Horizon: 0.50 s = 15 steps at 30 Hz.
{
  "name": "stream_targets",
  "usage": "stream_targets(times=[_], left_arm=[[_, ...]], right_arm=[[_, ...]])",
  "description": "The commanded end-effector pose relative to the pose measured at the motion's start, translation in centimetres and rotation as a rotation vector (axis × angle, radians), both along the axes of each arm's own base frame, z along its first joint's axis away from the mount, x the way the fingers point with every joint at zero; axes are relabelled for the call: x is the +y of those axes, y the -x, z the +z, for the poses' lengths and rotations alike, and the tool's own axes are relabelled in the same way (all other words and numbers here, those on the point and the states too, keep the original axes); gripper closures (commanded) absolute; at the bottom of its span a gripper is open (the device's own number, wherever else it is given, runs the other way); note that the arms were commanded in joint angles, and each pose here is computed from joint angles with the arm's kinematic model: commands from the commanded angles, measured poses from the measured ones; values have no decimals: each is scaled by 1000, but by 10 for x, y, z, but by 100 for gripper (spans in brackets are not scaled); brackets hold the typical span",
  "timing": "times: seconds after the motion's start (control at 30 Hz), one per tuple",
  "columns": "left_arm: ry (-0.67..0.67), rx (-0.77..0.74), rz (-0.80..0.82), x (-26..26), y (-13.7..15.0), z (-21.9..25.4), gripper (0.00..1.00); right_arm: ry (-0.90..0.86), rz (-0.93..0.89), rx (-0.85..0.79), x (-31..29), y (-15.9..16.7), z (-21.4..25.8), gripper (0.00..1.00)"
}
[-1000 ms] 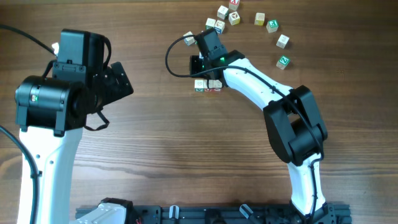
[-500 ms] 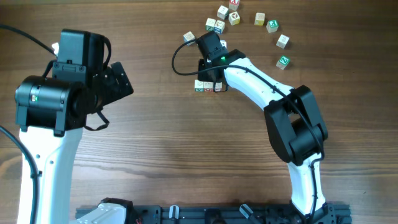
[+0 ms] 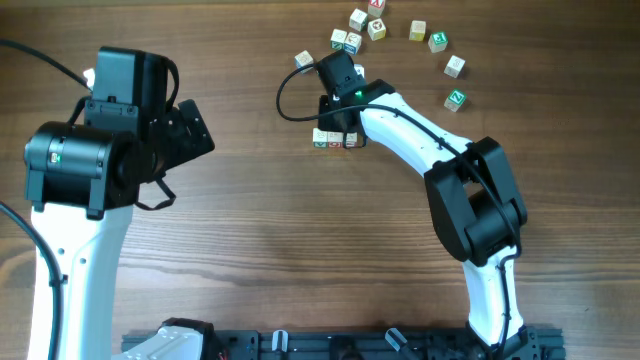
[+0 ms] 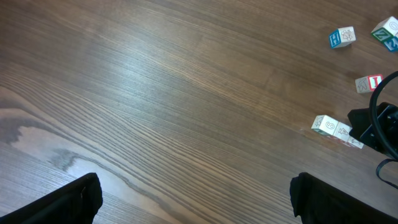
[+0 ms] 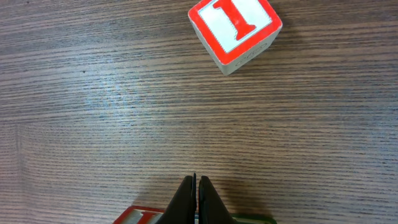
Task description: Form a horizontal line
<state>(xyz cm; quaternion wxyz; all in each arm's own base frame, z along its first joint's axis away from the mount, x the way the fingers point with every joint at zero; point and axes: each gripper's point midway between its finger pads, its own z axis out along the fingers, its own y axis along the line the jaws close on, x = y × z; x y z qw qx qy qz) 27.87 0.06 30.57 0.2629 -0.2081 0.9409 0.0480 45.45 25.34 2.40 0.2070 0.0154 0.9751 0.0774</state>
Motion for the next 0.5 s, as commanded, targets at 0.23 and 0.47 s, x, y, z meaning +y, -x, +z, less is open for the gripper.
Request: stream_targets(times=[0.23,0.47], left_arm=[[-5,-9,20,4,-1,2,0],[-5,-9,20,4,-1,2,0]], right_arm=[[-32,7,14,6,6,8,95],[-30,11,17,7,7,8,96]])
